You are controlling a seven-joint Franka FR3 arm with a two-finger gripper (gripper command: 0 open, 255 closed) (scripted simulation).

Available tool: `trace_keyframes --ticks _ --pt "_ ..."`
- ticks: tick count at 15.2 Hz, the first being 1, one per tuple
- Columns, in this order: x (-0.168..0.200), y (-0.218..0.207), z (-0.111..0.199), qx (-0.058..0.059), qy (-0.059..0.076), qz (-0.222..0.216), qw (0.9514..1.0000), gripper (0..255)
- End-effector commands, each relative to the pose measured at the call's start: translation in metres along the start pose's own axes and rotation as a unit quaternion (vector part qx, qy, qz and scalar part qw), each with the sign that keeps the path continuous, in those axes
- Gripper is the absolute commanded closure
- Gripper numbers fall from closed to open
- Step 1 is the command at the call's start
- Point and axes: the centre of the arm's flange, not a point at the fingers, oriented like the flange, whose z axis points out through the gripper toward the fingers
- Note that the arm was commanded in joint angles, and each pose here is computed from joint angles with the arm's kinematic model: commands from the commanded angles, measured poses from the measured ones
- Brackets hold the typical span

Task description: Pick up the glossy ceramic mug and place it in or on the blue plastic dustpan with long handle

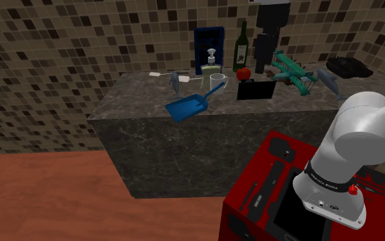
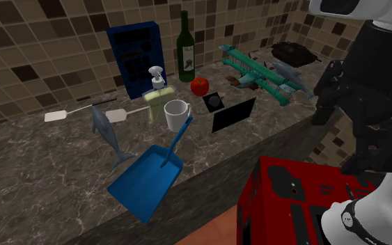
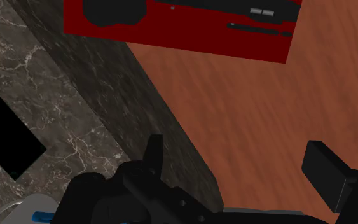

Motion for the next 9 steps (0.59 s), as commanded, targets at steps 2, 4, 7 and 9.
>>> trace_keyframes --ticks 2,4,7,9 --pt "0.008 0.008 0.006 -0.002 0.002 -0.002 1.0 0" --pt "0.023 0.024 0.018 -0.006 0.005 -0.006 1.0 0" --pt "0.047 0.047 0.035 -0.012 0.009 -0.012 0.9998 0" --pt "0.063 0.063 0.046 -0.015 0.012 -0.016 0.9997 0"
